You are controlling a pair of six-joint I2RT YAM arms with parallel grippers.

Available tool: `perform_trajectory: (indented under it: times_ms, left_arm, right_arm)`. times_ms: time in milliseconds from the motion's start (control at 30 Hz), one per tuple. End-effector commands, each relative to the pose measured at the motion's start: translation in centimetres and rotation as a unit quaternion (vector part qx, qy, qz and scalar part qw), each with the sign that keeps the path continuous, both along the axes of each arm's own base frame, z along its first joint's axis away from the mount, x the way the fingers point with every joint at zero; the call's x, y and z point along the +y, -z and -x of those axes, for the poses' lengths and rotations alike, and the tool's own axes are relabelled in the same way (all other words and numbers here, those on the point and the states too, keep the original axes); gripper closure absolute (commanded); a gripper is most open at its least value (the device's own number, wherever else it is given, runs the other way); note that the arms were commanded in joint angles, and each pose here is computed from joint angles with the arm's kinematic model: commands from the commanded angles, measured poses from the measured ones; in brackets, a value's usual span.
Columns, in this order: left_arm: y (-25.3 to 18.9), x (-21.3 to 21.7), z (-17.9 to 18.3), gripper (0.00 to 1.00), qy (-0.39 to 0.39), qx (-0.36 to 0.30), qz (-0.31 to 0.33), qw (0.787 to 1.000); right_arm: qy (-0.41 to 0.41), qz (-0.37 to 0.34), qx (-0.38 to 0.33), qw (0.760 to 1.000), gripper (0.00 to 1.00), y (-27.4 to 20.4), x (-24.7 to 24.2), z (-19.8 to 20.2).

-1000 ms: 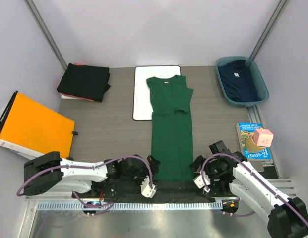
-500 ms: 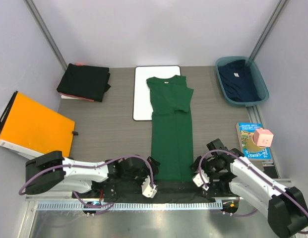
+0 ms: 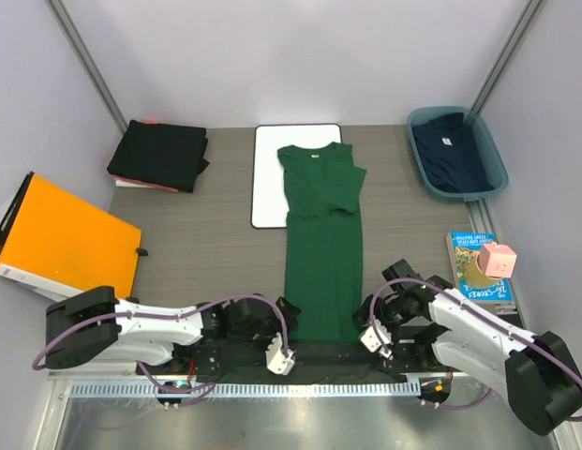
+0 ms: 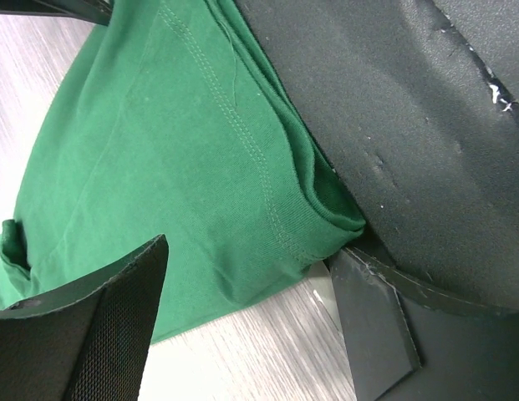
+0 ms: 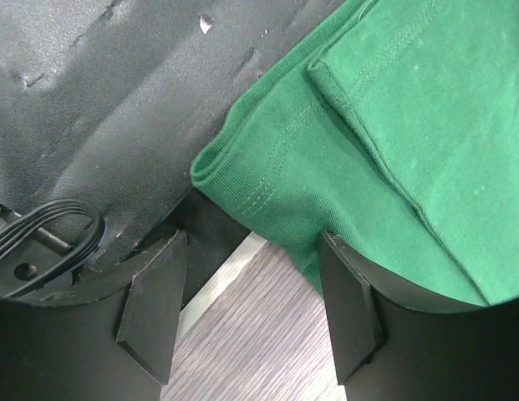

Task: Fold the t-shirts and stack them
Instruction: Grab the bottom of the folded rectangular tshirt with both arms

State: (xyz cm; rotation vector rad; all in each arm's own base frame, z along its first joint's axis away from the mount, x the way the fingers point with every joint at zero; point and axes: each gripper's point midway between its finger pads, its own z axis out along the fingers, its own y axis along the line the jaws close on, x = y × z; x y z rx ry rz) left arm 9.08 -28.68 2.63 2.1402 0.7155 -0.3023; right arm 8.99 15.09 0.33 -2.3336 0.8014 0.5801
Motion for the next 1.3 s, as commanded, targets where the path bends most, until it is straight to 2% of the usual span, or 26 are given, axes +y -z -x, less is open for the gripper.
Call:
perform_trajectory:
  times_ms: [0,500,733,967,1200,1267]
  left_arm:
    - [-1.0,-0.2,0.3,0.22,0.009,-0.003,0.017,1.0]
    - [-0.9,-0.2,0.6,0.24,0.009,0.01,0.017,1.0]
    - [-0.2,-0.3,1.7,0.27,0.028,0.032,0.01,0.999]
    - [0.6,-0.4,2.4,0.31,0.044,0.048,-0.002,0.998]
    - [0.8,-0.9,2.5,0.39,0.05,0.052,-0.001,0.997]
    - [0.7,-1.1,2.3,0.45,0.048,0.05,0.001,0.998]
  right_arm:
    - [-0.062,-0.122,-0.265,0.954,0.36,-5.5,6.0,-8.9]
    - [-0.024,-0.107,-0.314,0.943,0.4,-9.0,5.9,-11.1]
    - [0.008,-0.09,-0.323,0.942,0.51,-9.0,4.5,-11.1]
    - [0.03,-0.092,-0.333,0.938,0.56,-9.5,4.0,-11.2]
    - [0.047,-0.104,-0.336,0.935,0.61,-10.6,3.8,-11.1]
    - [0.041,-0.107,-0.335,0.935,0.64,-10.5,3.9,-10.8]
